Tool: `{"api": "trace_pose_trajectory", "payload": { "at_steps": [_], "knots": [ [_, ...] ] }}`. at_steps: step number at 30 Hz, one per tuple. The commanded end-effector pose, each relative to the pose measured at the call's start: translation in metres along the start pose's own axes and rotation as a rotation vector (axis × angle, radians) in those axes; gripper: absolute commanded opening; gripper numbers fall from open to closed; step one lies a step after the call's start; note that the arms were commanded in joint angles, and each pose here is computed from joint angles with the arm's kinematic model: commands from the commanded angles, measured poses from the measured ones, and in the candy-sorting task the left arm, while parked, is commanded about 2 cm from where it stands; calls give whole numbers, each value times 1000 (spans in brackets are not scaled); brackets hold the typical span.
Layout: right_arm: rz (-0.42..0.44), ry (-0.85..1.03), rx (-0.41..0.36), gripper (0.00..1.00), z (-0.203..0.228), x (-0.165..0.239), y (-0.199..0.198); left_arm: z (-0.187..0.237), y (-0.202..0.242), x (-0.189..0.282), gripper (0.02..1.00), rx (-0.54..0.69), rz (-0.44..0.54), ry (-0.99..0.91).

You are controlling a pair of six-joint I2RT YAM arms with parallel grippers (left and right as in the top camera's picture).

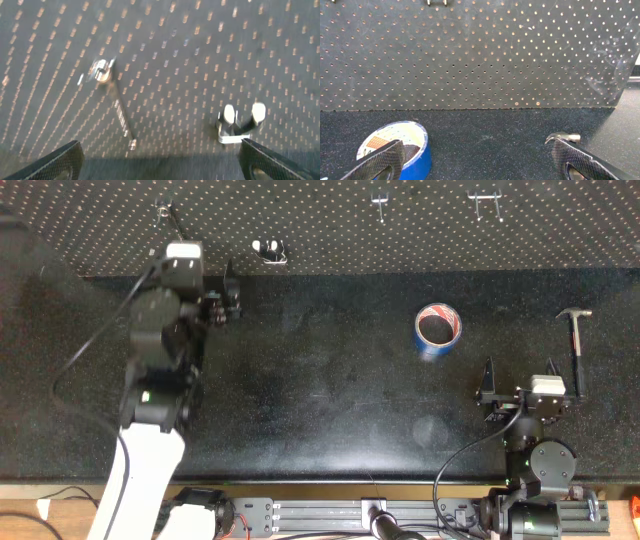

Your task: Place Tools Onto Pegboard

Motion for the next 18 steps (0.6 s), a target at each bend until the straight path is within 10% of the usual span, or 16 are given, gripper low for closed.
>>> {"api": "trace_pose_trajectory", "payload": {
  "at_steps": [1, 8, 18],
  "knots": [
    [0, 2, -14, 963, 2, 0, 0, 64, -1, 53, 996, 32, 22, -142],
    [0, 2, -14, 961, 2, 0, 0, 97, -1, 92, 996, 25, -61, -392],
    [0, 2, -14, 961, 2, 0, 0, 135, -28, 91, 996, 24, 26, -242]
  ]
}}
Point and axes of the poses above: each gripper's point midway between its finger pads, its own x axis back along the fingers, its own y axis along the line the jaws close on, z = x × y, the point moved 1 cm from there along x, back along the fingers, and after that the axes turned 11 degrees about -x, right-handed, at the moved point
